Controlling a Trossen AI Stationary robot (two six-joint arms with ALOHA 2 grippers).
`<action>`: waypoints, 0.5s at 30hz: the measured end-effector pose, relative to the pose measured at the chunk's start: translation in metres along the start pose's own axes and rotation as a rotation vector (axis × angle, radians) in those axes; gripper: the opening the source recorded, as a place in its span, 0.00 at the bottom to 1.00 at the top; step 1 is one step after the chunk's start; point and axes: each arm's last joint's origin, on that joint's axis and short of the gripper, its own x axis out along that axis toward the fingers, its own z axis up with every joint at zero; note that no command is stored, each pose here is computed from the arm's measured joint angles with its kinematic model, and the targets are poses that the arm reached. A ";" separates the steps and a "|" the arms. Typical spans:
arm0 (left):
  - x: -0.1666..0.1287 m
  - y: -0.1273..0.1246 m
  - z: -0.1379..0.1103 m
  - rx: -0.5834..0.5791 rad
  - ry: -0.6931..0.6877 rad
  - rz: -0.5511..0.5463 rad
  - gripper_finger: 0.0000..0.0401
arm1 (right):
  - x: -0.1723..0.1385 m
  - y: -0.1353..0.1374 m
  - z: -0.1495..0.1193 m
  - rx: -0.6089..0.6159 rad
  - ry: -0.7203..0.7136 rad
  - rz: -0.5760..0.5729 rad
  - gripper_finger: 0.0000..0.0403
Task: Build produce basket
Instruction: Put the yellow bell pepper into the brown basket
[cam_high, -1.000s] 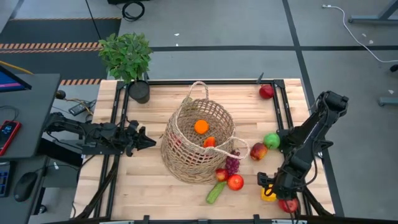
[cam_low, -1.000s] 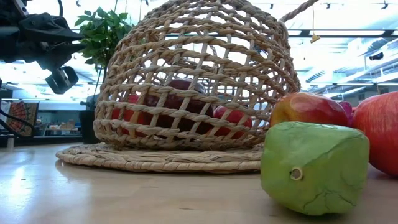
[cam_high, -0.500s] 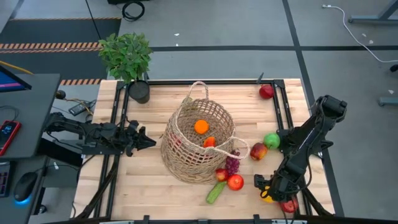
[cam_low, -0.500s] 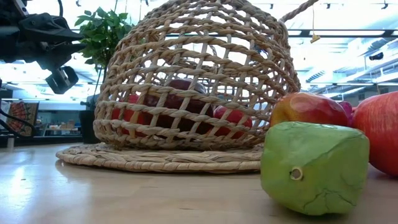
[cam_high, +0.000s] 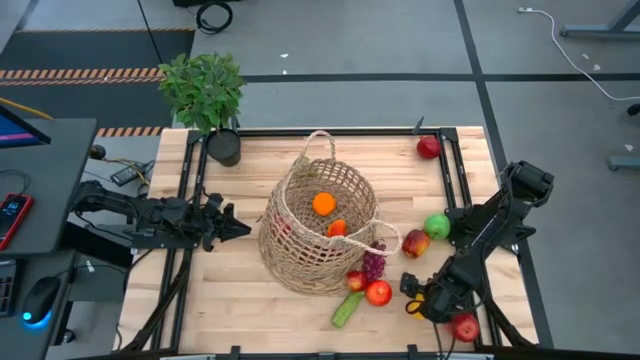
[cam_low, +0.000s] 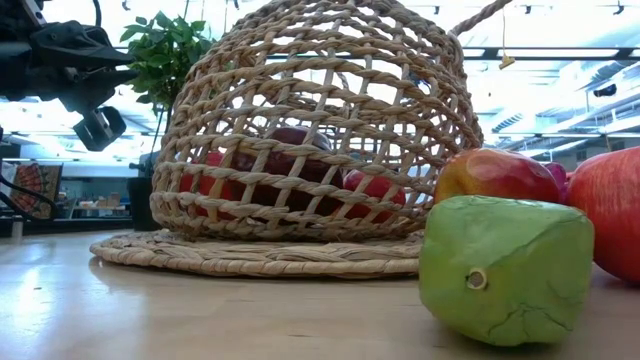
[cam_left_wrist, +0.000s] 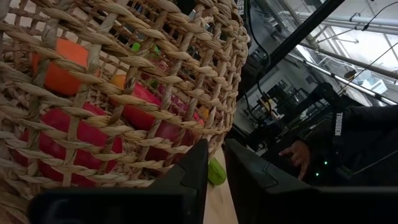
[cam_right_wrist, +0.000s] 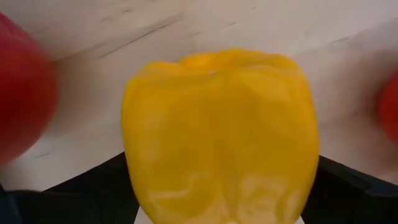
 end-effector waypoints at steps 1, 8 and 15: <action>0.000 0.000 0.000 0.000 0.000 0.000 0.16 | 0.000 -0.001 0.000 0.004 -0.001 -0.001 0.86; 0.000 0.000 0.000 0.000 0.000 0.000 0.14 | 0.000 -0.006 -0.002 0.099 -0.003 -0.003 0.86; 0.000 0.000 0.000 0.000 0.000 0.000 0.15 | -0.001 -0.017 -0.005 0.155 -0.004 -0.013 0.86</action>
